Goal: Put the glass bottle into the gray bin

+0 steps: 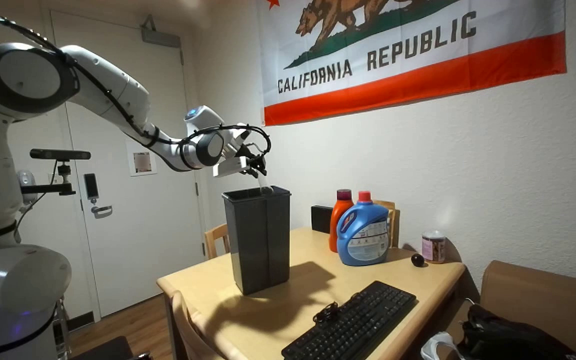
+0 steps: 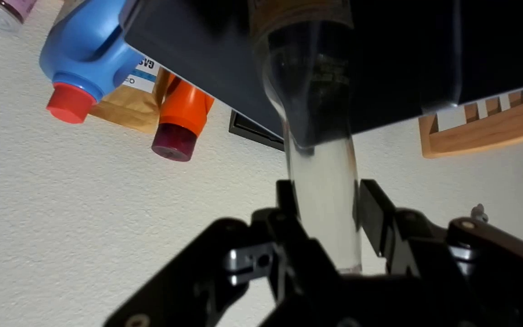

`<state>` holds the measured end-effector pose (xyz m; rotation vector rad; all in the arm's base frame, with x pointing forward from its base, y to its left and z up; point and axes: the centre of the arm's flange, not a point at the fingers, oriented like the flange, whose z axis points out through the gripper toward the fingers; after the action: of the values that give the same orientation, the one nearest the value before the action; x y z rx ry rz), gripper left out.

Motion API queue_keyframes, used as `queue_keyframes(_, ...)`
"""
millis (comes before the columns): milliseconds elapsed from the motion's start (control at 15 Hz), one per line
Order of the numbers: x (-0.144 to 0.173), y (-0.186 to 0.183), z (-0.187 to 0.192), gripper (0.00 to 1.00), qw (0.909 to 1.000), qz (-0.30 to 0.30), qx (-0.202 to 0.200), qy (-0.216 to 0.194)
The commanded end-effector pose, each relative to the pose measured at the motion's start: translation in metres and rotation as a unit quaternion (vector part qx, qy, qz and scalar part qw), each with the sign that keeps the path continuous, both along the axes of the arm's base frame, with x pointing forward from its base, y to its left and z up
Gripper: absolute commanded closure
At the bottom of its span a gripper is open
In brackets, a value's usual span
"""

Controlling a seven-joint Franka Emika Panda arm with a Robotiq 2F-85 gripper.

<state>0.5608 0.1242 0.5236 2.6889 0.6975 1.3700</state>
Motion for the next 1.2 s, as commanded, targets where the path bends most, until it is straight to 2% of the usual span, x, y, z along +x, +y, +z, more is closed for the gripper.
queue_keyframes(0, 0.005, -0.003, -0.012, 0.85, 0.9995, -0.018, -0.003, 0.027)
queue_keyframes(533, 0.0, 0.013, -0.008, 0.85, 0.9997, 0.001, 0.001, 0.025)
queue_keyframes(1133, -0.028, 0.035, 0.003, 0.85, 0.999, 0.035, -0.013, 0.022)
